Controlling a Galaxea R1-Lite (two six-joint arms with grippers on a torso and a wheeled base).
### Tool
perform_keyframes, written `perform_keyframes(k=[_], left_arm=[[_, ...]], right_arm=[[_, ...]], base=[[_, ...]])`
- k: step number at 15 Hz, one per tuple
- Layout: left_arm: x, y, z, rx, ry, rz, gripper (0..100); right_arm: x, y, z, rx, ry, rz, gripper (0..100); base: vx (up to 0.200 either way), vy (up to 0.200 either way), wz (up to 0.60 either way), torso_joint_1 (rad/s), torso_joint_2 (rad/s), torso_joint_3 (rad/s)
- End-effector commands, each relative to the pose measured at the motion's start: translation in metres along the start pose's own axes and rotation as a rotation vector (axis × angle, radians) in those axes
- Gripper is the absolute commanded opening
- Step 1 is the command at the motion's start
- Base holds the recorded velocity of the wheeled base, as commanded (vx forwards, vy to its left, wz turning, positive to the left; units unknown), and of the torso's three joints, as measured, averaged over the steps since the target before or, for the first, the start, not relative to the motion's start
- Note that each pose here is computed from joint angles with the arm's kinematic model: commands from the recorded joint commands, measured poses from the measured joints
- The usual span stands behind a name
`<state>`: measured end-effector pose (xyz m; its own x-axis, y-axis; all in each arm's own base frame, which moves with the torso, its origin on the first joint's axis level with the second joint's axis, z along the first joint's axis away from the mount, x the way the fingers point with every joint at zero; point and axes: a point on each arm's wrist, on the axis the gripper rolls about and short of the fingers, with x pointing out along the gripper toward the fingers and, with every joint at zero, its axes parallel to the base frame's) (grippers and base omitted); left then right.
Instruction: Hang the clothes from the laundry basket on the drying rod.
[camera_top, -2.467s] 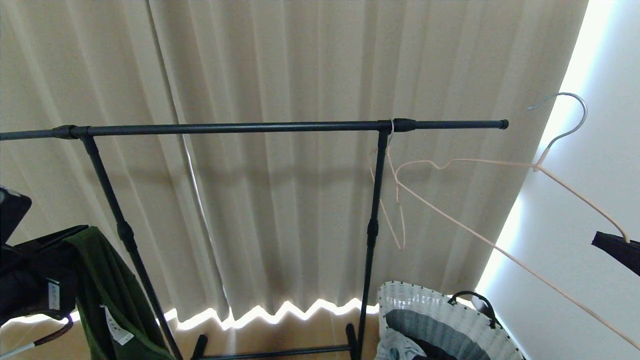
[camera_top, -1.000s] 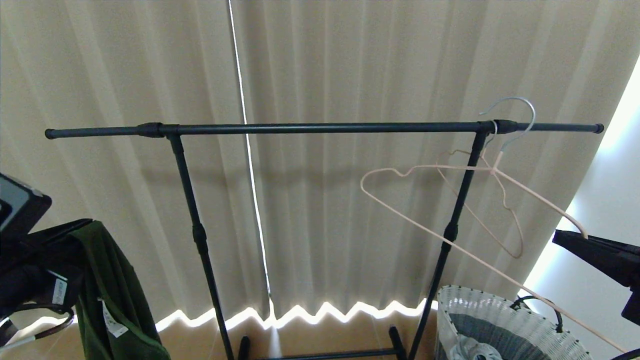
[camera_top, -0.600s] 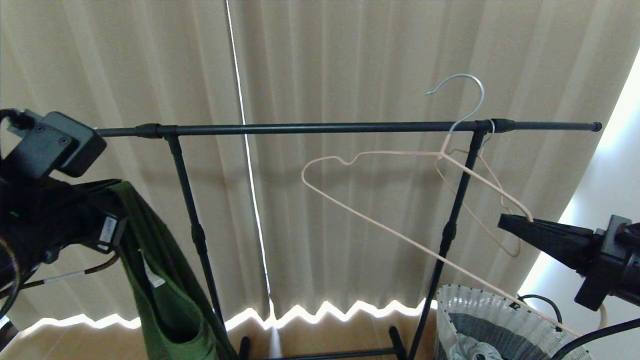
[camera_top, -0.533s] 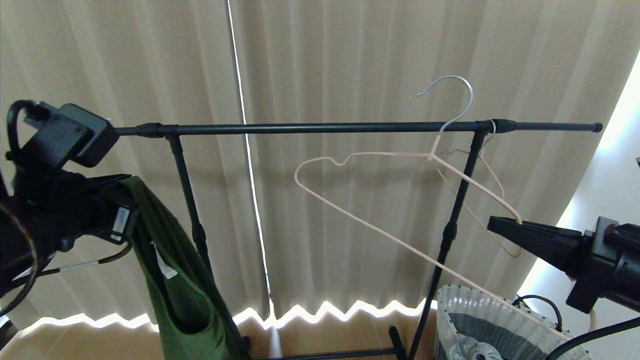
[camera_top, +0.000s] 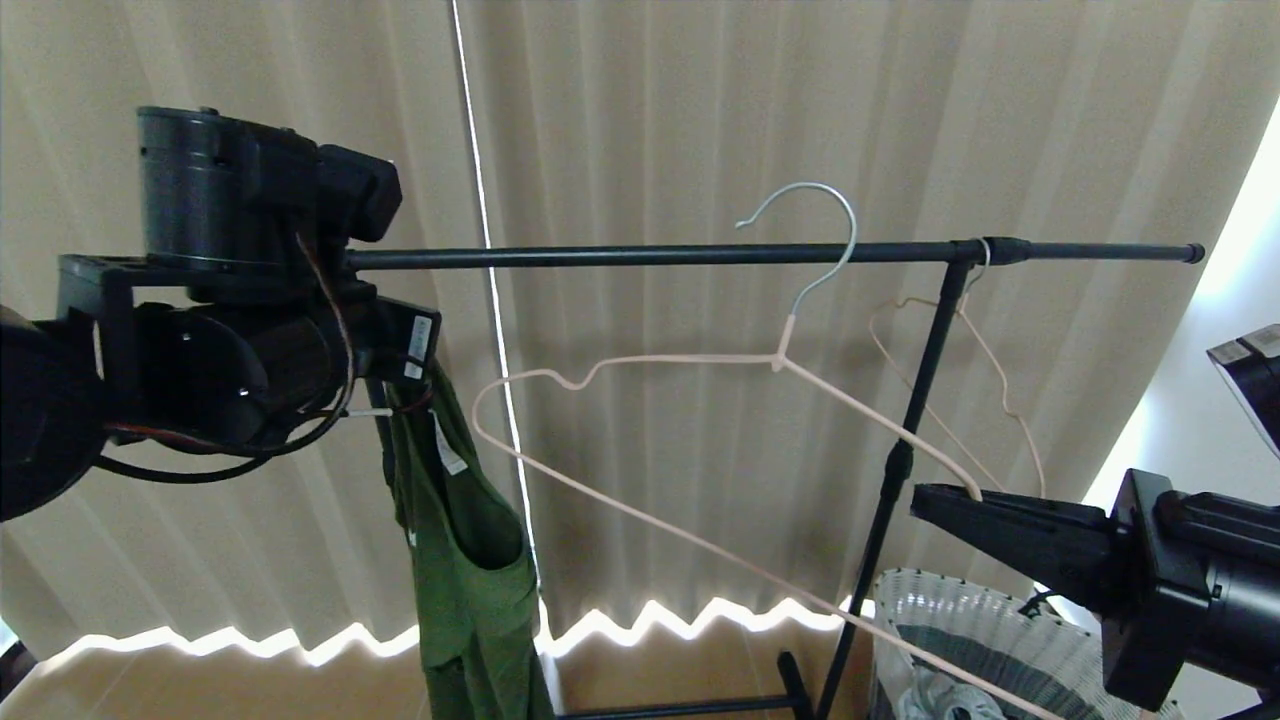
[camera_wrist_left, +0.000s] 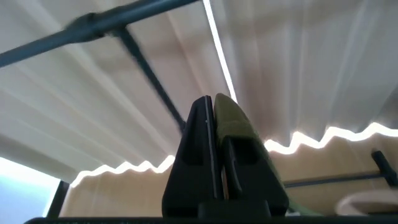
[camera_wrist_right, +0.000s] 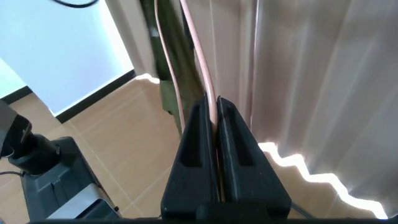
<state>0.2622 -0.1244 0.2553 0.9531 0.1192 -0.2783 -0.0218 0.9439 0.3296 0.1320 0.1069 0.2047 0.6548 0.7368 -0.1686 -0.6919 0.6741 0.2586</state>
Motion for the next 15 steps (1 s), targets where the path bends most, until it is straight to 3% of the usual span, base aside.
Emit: perform_keyframes(k=[1, 11, 15], left_arm=[[0.011, -0.015, -0.002, 0.013, 0.019, -0.021, 0], [0.011, -0.018, -0.002, 0.011, 0.022, 0.015, 0], [0.009, -0.017, -0.002, 0.010, 0.021, 0.028, 0]], right_arm=[[0.007, -0.001, -0.001, 0.000, 0.009, 0.005, 0], [0.044, 0.001, 0.002, -0.010, 0.010, 0.039, 0], [0.066, -0.002, 0.003, -0.024, -0.047, 0.036, 0]], base=[[0.000, 0.000, 0.00, 0.000, 0.00, 0.000], [0.000, 0.000, 0.00, 0.000, 0.00, 0.000], [0.000, 0.000, 0.00, 0.000, 0.00, 0.000]])
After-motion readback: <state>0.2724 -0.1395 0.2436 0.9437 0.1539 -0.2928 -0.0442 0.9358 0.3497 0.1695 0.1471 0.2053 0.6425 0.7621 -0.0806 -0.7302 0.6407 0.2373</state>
